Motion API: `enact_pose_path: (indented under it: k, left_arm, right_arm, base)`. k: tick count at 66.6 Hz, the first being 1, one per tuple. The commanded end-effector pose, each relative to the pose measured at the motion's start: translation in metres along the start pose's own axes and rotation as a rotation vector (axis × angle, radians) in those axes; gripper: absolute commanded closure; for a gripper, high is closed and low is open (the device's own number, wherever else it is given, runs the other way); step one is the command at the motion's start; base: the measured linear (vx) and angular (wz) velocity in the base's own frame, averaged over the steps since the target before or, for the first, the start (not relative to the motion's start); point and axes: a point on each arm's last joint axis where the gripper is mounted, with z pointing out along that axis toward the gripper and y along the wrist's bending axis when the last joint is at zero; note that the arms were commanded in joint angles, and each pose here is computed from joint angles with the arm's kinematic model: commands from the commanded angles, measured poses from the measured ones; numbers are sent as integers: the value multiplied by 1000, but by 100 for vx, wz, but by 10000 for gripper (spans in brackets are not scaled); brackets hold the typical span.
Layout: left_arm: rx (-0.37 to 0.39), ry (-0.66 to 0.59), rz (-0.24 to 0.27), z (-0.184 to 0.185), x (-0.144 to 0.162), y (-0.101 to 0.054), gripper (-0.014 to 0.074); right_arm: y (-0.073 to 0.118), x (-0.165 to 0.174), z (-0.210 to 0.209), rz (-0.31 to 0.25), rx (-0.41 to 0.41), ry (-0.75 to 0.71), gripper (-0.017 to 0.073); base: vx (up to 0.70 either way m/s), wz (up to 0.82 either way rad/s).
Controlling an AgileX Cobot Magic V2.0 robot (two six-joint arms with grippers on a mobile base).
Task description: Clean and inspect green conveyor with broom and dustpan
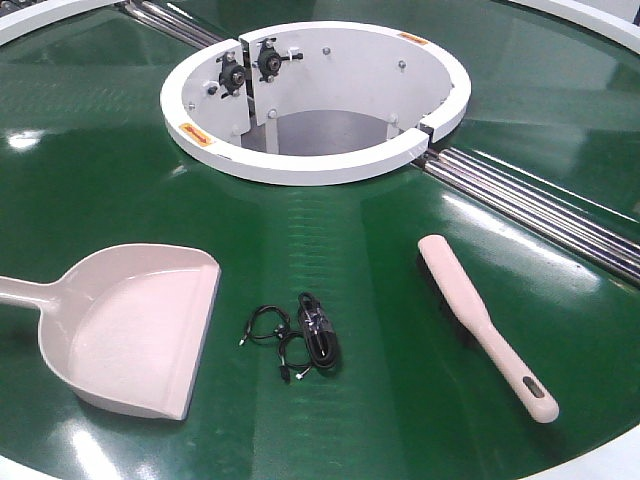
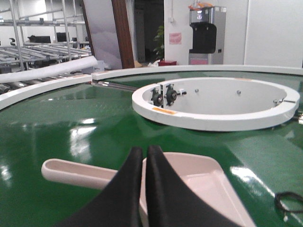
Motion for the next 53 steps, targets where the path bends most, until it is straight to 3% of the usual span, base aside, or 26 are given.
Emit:
enact_pose_path:
  k: [1, 12, 23, 34, 53]
  left_arm:
    - [-12, -148, -26, -3, -23, 2, 600]
    - [-15, -147, -26, -2, -76, 7, 600]
    - [0, 164, -42, 26, -109, 11, 600]
    - [12, 366, -41, 55, -108, 11, 600]
    - [17, 450, -41, 71, -99, 10, 556]
  right_arm:
    - [-1, -6, -1, -1, 13, -81, 568]
    - [-1, -6, -1, -1, 13, -81, 568]
    - [-1, -6, -1, -1, 13, -81, 568]
    - [-1, -6, -1, -1, 13, -81, 568]
    - [-1, -6, -1, -1, 13, -81, 568]
  base:
    - [0, 0]
    - [0, 0]
    - [0, 0]
    - [0, 0]
    - [0, 0]
